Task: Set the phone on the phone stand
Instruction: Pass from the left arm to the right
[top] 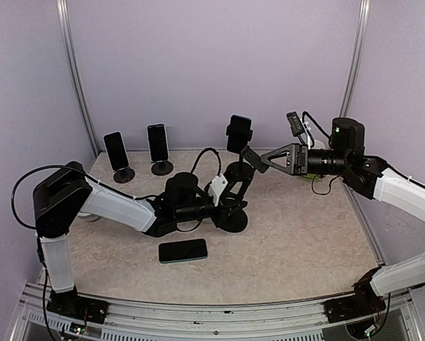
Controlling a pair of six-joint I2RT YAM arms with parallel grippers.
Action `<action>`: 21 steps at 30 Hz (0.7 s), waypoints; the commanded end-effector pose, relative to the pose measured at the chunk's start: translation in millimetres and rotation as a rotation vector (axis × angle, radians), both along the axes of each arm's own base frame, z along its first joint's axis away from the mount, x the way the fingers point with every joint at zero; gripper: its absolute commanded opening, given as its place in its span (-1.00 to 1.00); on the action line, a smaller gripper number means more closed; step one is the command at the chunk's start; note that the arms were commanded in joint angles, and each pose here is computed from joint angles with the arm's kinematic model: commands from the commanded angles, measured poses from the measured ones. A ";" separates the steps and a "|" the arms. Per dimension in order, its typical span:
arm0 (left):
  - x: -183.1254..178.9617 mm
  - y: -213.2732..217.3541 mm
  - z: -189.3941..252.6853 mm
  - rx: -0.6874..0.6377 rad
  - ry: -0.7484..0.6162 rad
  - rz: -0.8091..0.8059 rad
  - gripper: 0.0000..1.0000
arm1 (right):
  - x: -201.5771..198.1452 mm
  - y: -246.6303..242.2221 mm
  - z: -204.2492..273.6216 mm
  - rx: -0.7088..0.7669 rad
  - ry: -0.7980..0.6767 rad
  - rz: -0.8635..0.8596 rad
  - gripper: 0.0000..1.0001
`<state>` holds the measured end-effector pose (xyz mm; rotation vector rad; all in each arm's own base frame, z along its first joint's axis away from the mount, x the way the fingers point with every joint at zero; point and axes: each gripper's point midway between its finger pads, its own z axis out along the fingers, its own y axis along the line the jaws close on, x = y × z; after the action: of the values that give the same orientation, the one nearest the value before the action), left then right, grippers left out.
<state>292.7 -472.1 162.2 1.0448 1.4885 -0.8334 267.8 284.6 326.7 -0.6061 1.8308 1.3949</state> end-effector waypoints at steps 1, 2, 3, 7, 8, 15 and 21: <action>-1.7 -5.1 46.6 -0.121 -0.084 -0.012 -1.00 | 3.0 1.3 -15.0 -0.009 0.035 0.014 0.31; -2.3 -5.3 46.5 -0.120 -0.082 -0.014 -1.00 | 2.5 2.4 -17.3 -0.005 0.043 0.023 0.29; -2.1 -5.2 47.5 -0.122 -0.083 -0.012 -1.00 | 2.2 3.0 -18.7 0.002 0.047 0.027 0.27; -1.8 -4.3 47.8 -0.116 -0.081 -0.006 -1.00 | -1.2 5.9 -20.8 0.025 0.070 0.057 0.11; -2.0 -4.0 48.3 -0.116 -0.083 -0.005 -1.00 | -2.2 6.5 -21.4 0.027 0.075 0.066 0.04; -2.2 -6.7 36.5 -0.066 -0.089 0.013 -1.00 | -6.0 8.7 -17.9 0.054 0.097 0.096 -0.16; -6.4 -9.1 28.0 -0.035 -0.104 0.019 -1.00 | -7.8 13.9 -15.7 0.069 0.113 0.146 -0.67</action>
<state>294.0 -472.9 161.2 1.0313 1.4934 -0.7803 259.9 295.6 304.2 -0.6115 1.8878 1.5707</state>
